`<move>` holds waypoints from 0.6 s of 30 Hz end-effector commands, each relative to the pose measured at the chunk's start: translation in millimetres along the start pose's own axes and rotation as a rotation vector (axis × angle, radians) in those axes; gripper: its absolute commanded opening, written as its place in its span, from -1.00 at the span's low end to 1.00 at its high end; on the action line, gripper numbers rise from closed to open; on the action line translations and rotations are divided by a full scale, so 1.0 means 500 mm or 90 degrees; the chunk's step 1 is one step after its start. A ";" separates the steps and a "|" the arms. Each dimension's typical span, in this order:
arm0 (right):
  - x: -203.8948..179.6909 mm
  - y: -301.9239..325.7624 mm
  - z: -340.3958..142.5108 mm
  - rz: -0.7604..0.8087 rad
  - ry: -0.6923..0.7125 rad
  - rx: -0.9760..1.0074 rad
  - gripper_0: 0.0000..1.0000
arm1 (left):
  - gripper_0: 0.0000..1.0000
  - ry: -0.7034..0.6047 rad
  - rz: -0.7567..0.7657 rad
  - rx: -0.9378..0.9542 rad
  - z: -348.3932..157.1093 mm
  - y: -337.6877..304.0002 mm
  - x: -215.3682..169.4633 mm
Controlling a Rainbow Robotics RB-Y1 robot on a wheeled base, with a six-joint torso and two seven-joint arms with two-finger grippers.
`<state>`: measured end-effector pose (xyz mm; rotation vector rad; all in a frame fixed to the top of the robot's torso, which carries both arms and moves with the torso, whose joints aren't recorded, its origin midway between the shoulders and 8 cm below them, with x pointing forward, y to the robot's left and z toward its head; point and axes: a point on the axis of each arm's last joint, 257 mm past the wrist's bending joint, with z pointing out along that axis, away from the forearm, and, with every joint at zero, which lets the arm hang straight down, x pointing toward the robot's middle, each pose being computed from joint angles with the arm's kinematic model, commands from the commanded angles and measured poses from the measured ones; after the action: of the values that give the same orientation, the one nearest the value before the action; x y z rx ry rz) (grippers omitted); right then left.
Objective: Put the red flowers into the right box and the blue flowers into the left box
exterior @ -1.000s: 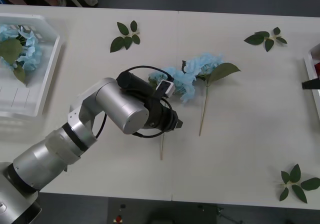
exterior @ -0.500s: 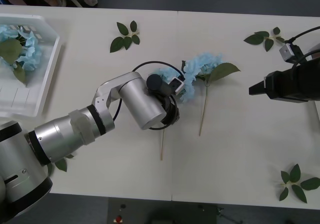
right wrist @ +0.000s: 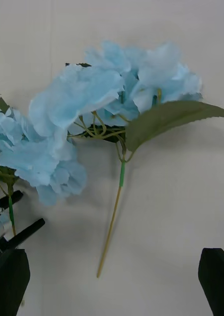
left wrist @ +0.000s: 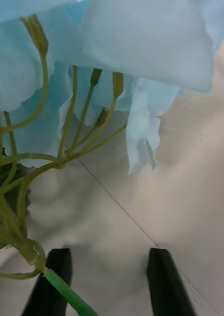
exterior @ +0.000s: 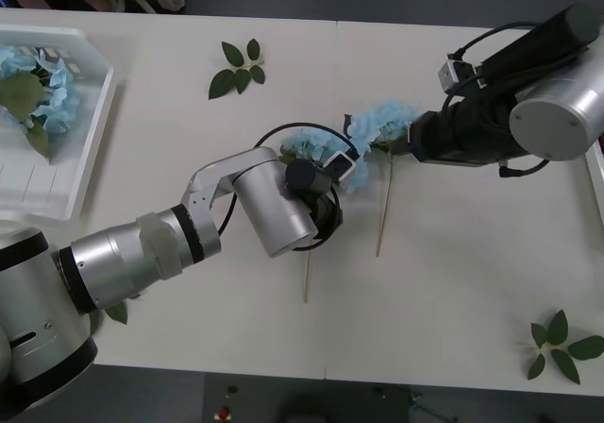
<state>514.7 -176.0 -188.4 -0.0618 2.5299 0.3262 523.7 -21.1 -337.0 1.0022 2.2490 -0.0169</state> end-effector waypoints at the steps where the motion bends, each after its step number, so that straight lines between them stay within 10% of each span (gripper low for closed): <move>1: -0.027 -0.011 -0.018 0.009 -0.018 0.013 1.00 | -1.00 0.019 -0.033 -0.007 0.014 0.005 0.031; 18: -0.021 0.045 0.122 -0.044 -0.032 0.049 1.00 | -1.00 -0.033 -0.075 0.010 -0.134 0.106 -0.028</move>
<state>542.2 -156.5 -237.9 -0.0692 2.5162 0.2111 522.5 -2.1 -316.6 0.9556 2.2742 -0.0559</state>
